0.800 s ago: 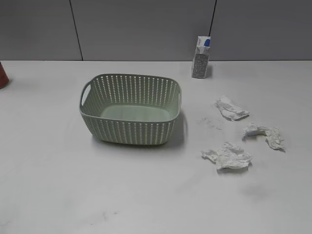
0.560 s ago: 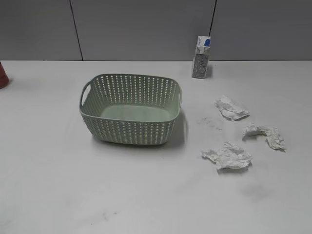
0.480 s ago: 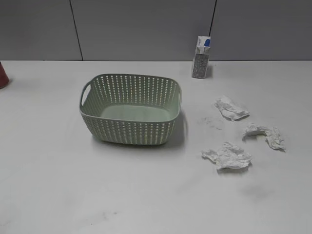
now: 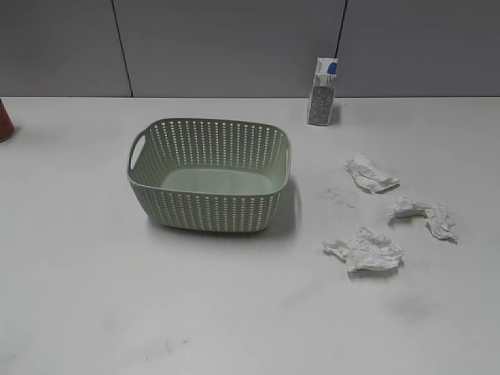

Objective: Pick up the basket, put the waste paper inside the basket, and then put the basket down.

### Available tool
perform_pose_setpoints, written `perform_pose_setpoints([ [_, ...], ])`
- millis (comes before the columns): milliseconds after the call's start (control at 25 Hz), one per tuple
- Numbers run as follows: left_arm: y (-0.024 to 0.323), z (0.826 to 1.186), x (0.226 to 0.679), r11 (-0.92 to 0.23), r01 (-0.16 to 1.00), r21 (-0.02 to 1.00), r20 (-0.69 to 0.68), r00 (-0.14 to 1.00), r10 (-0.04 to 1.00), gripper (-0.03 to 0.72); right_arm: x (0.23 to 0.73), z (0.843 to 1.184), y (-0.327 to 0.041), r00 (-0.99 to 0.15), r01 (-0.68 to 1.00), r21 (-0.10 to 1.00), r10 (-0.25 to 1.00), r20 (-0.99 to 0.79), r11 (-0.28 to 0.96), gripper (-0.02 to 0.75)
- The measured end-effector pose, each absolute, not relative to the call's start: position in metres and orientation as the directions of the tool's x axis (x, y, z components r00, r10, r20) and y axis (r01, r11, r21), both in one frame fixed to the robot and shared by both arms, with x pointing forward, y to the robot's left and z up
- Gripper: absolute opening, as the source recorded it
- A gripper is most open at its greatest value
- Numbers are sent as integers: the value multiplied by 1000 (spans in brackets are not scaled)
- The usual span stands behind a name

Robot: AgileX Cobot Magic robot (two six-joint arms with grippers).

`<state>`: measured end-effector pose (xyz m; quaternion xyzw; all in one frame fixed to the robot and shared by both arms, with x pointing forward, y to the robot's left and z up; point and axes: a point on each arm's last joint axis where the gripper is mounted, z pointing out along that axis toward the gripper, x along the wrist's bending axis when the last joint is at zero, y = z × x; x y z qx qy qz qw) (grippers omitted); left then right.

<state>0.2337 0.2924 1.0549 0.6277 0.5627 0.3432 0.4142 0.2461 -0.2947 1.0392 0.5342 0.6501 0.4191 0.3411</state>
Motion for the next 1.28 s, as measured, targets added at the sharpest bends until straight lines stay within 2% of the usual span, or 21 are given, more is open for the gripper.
perform_pose_setpoints([
  [280, 293, 1070, 239, -13, 354, 935, -34, 126, 991, 553, 246, 1039, -295, -196, 409, 909, 980, 4, 78, 564],
  [640, 293, 1097, 277, 8, 305, 952, -43, 108, 993, 553, 246, 1039, -295, -197, 409, 909, 980, 5, 78, 564],
  [1000, 285, 1125, 333, 81, 440, 894, -151, 126, 980, 553, 246, 1039, -295, -197, 409, 909, 980, 5, 77, 564],
  [1280, 273, 1128, 414, 55, 634, 771, -210, 171, 963, 547, 246, 1039, -295, -197, 409, 909, 980, 5, 77, 564],
])
